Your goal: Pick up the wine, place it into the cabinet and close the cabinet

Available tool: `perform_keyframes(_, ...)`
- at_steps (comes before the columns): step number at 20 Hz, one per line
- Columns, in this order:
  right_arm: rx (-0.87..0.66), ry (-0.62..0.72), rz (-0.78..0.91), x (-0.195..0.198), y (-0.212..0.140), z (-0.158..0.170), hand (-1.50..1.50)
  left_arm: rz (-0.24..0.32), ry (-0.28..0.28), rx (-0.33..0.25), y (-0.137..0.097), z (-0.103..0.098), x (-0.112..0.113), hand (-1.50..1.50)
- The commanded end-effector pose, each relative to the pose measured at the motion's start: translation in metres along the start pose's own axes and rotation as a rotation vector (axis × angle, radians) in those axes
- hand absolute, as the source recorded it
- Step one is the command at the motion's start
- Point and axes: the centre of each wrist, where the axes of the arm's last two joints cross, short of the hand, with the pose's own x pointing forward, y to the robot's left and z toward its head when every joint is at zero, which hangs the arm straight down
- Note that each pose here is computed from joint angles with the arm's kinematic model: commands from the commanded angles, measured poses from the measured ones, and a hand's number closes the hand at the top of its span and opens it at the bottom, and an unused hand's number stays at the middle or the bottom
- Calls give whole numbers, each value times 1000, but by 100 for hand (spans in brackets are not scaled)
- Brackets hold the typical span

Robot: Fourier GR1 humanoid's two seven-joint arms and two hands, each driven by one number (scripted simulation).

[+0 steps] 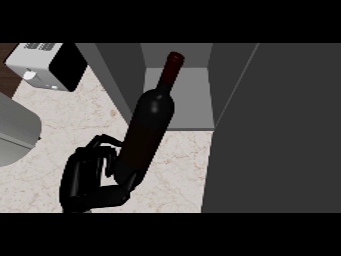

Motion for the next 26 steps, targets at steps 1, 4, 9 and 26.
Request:
perform_keyframes(1,8,-47,16,18,3,9,-150,-10,11,8,-26,-25,8,150)
perform_keyframes(4,-1,-35,15,11,-16,18,-150,-4,-4,-13,-33,-16,10,150)
perform_keyframes(9,-5,-33,17,17,-10,8,-150,-20,27,-14,-61,-53,9,150)
perform_keyframes(26,0,-43,51,27,-27,0,-150,-229,45,45,-88,-84,-47,150)
